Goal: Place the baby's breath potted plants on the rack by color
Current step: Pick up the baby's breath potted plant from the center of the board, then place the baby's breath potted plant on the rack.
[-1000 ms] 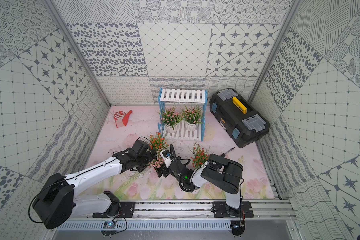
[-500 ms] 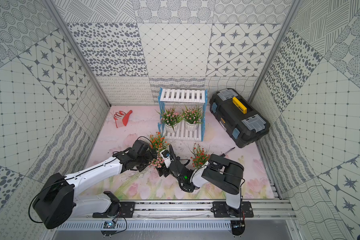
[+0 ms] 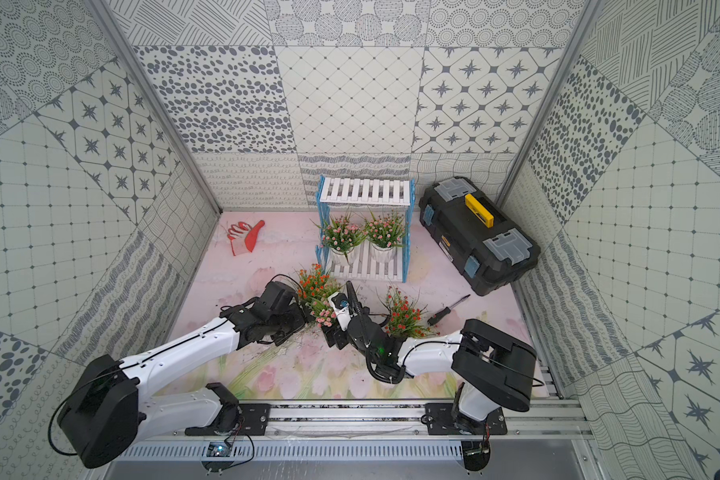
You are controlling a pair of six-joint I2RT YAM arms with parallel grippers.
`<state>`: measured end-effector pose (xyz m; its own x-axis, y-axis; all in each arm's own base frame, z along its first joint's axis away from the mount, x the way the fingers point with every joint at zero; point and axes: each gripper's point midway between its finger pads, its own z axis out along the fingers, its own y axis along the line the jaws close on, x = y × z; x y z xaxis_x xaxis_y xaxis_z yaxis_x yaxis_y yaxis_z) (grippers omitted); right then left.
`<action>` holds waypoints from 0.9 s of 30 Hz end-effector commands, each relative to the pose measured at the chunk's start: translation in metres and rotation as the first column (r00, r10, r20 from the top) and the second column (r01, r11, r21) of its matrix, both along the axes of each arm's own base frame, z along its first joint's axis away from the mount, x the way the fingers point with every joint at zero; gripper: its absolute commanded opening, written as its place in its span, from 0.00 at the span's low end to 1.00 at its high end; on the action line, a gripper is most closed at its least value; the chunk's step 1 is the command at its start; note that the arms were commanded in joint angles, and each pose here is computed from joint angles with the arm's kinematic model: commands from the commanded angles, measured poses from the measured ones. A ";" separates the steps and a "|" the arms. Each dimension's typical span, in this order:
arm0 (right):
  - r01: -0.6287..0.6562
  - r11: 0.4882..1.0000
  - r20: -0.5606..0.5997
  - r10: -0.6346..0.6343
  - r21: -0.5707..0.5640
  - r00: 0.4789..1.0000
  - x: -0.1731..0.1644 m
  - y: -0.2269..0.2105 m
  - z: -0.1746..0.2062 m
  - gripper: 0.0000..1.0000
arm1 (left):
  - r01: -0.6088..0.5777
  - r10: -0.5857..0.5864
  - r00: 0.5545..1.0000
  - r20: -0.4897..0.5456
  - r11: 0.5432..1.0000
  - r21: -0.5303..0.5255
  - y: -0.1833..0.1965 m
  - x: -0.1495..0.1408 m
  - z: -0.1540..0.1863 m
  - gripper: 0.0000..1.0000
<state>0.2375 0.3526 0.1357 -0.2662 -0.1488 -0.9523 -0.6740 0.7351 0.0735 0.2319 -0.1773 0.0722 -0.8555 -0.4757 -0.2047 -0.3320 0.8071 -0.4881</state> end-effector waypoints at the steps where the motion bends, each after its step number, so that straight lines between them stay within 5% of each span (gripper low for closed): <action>1: 0.021 0.996 0.043 -0.025 0.091 0.999 0.004 -0.003 0.037 0.72 | 0.034 -0.032 0.999 -0.040 0.999 0.027 0.007 -0.015 -0.009 0.98; 27: 0.144 0.985 0.075 -0.151 0.094 0.986 0.029 -0.027 0.117 0.70 | 0.018 -0.017 0.999 -0.031 0.999 0.030 0.019 -0.029 -0.015 0.98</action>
